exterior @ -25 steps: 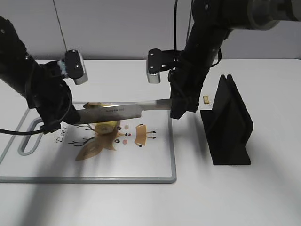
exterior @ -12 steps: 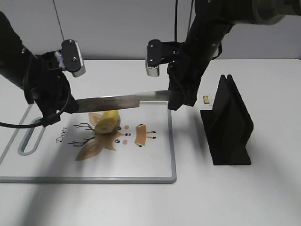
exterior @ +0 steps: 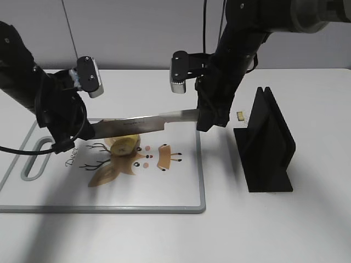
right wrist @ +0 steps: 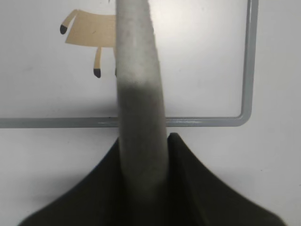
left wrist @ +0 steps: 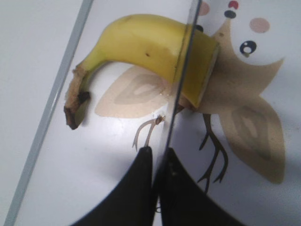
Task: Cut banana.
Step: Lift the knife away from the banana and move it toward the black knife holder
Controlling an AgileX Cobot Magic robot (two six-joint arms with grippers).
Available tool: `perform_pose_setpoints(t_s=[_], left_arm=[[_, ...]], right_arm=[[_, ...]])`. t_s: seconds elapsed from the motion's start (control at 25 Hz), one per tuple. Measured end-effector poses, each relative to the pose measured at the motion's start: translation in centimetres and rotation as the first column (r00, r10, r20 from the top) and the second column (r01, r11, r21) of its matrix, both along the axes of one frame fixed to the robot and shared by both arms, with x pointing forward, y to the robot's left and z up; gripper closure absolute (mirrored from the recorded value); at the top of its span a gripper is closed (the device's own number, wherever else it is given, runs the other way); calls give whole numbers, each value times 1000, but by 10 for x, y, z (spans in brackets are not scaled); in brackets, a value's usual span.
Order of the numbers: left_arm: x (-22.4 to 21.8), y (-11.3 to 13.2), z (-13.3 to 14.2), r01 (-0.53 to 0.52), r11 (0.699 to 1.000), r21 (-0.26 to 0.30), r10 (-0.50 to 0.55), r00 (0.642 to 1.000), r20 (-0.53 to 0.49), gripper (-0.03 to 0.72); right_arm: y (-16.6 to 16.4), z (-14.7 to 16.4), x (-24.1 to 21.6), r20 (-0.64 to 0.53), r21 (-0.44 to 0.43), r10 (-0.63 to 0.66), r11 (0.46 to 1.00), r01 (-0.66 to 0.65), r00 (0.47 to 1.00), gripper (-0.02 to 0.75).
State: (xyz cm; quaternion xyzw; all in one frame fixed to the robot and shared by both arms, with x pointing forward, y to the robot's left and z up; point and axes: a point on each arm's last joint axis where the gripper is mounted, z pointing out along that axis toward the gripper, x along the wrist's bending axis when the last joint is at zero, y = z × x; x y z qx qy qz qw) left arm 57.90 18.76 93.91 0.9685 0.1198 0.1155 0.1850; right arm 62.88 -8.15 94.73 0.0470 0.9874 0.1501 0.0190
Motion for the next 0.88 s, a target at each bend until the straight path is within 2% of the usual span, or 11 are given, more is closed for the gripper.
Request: perform_pose_setpoints(t_s=[0.4, 0.76, 0.88], left_arm=[[2, 0, -2, -8, 1000, 1, 8, 1000, 10, 685], [4, -1, -17, -11, 1000, 4, 12, 999, -34, 686], [6, -1, -34, -15, 1000, 17, 16, 997, -69, 686]], right_arm=[[1, -1, 2, 25, 6, 6, 1000, -6, 1000, 547], [1, -22, 4, -28, -18, 9, 1000, -9, 1000, 547], [2, -40, 5, -56, -26, 2, 1000, -3, 998, 548]])
